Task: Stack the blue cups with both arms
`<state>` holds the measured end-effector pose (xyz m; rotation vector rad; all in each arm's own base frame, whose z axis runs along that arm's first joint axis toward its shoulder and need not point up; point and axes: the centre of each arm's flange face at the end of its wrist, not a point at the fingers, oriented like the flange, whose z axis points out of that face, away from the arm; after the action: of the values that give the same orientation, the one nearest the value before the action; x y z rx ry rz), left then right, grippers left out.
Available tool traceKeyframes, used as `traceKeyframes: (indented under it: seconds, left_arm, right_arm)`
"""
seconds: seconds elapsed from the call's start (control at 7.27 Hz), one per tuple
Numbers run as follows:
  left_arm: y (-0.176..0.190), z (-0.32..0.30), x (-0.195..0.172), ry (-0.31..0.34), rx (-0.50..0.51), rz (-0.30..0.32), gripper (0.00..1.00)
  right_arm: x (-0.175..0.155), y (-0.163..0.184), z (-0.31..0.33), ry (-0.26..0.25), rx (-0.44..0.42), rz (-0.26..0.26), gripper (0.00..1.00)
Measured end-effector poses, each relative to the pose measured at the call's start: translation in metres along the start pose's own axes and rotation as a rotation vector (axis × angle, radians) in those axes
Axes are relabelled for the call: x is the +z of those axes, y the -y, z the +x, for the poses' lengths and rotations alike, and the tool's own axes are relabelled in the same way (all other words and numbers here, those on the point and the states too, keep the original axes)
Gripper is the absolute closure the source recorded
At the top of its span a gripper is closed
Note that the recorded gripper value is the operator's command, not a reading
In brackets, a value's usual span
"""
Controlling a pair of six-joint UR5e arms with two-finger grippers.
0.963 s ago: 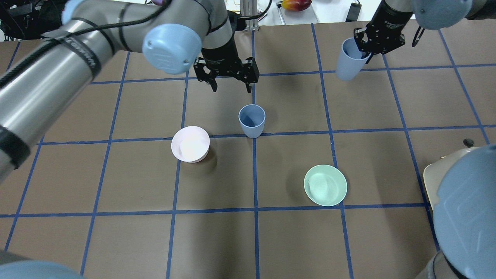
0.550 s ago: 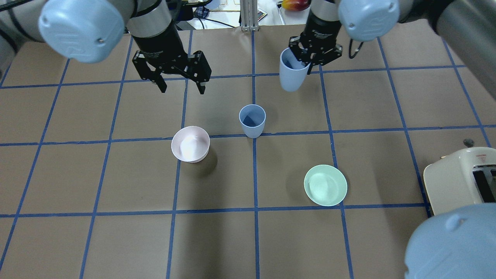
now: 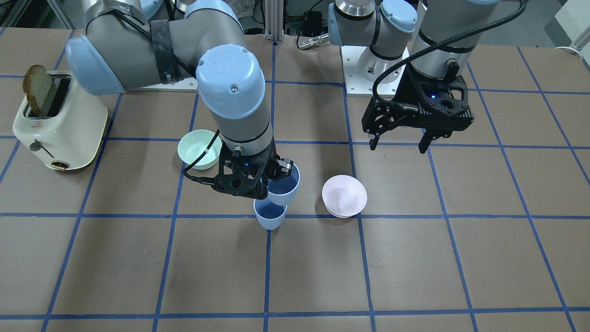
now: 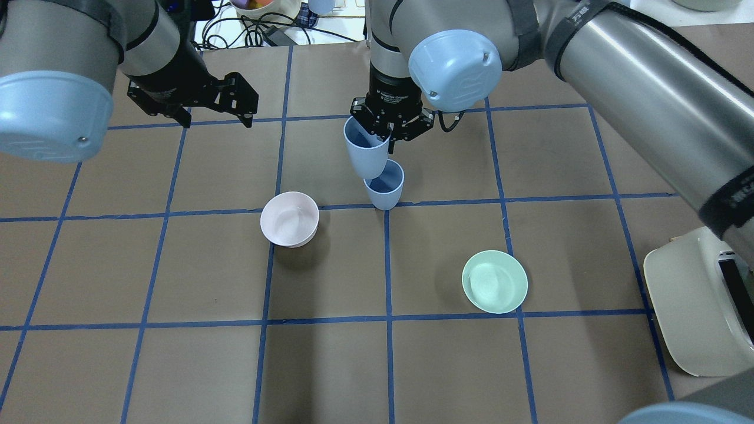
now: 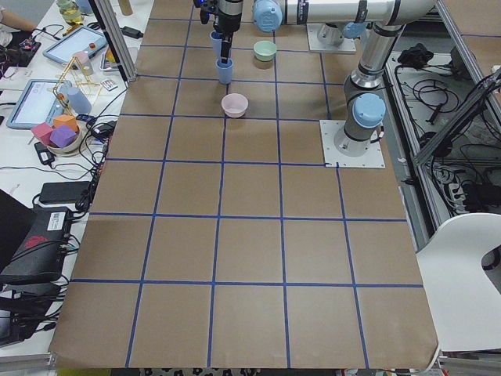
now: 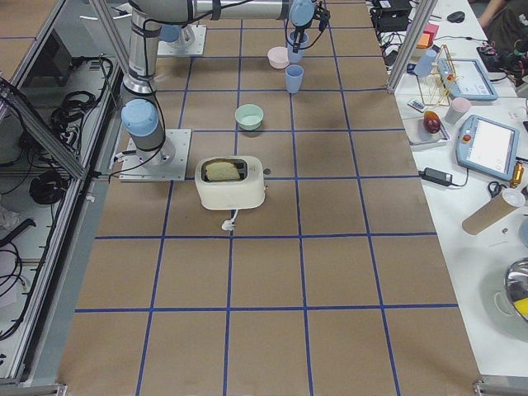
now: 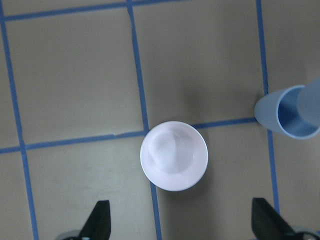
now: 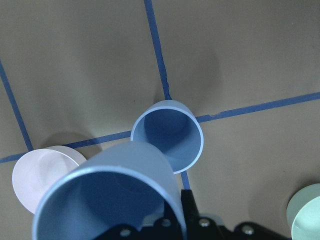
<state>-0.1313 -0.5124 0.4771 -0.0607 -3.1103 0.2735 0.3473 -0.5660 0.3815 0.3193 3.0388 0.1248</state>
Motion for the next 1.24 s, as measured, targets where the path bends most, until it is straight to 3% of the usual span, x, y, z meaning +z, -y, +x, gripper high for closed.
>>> traceKeyframes:
  seconds: [0.41, 1.1, 1.24]
  left_arm:
    - [-0.009, -0.008, -0.005, -0.004, -0.019, -0.073, 0.00]
    - [-0.010, -0.009, -0.005, -0.003, -0.020, -0.080, 0.00]
    - [-0.010, -0.009, -0.006, -0.003, -0.020, -0.080, 0.00]
  right_arm:
    - [0.003, 0.002, 0.002, -0.015, 0.009, 0.006, 1.00]
    - [0.029, 0.001, 0.012, -0.050, 0.038, -0.016, 1.00]
    - [0.030, 0.001, 0.012, -0.052, 0.038, -0.017, 0.93]
